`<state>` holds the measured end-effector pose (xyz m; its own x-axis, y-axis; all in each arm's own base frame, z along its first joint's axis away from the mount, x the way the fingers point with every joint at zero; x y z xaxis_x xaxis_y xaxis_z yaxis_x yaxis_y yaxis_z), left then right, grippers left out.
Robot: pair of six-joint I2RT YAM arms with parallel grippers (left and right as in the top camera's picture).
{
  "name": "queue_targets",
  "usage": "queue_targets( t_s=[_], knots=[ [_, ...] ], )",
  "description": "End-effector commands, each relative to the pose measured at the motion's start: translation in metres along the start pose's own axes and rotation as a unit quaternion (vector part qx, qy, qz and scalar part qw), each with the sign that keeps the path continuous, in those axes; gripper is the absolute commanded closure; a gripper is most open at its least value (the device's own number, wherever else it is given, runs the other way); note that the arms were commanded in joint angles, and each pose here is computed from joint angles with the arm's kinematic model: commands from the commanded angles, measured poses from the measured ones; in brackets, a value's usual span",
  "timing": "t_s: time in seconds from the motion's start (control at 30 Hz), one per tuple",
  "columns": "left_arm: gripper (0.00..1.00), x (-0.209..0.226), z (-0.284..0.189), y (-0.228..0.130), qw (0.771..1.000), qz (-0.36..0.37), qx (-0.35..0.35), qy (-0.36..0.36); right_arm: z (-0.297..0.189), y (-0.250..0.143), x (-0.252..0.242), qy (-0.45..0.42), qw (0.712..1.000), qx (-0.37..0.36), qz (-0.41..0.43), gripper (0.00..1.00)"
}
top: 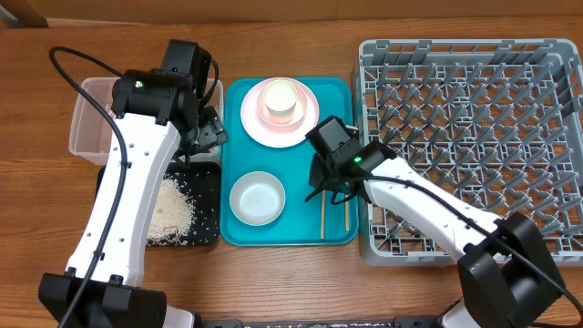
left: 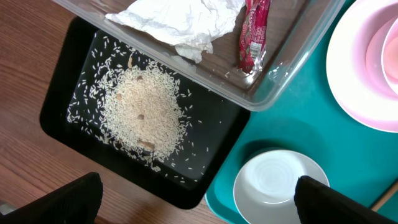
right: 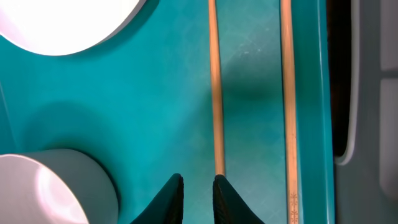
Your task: Sort waste into correct bins and load items into the dishwasher
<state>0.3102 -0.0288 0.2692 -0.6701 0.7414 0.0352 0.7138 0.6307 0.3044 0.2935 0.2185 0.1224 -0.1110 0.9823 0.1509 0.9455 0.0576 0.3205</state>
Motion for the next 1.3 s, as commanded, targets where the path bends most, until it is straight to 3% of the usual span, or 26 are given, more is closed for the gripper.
queue_targets(
  t_s=[0.0,0.73,0.9,1.27],
  knots=[
    [0.00,0.002,-0.006,0.003,1.000,-0.001,-0.010,-0.004,-0.003,-0.001,0.003,-0.010,1.000,-0.015,-0.006,0.81],
    [0.00,0.002,-0.006,0.003,1.000,-0.001,-0.010,-0.004,-0.004,-0.012,0.008,-0.039,0.999,-0.013,-0.031,0.80],
    [0.00,0.002,-0.006,0.003,1.000,-0.001,-0.010,-0.004,-0.002,-0.012,0.008,-0.039,0.999,-0.013,-0.032,0.75],
    [0.00,0.002,-0.006,0.003,1.000,-0.001,-0.010,-0.005,0.035,-0.025,0.003,-0.069,0.996,0.031,-0.038,0.73]
  ],
)
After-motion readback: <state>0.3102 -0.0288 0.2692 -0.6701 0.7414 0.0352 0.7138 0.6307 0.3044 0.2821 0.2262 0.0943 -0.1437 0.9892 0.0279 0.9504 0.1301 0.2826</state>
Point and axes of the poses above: each gripper's point midway between its finger pads, its own z axis out along the fingers, its own x axis along the line the jaws close on, y = z × x, the point moved 6 cm from there along -z, back along the fingers, and after that the axes turned 14 degrees about -z, right-handed, at the moved point
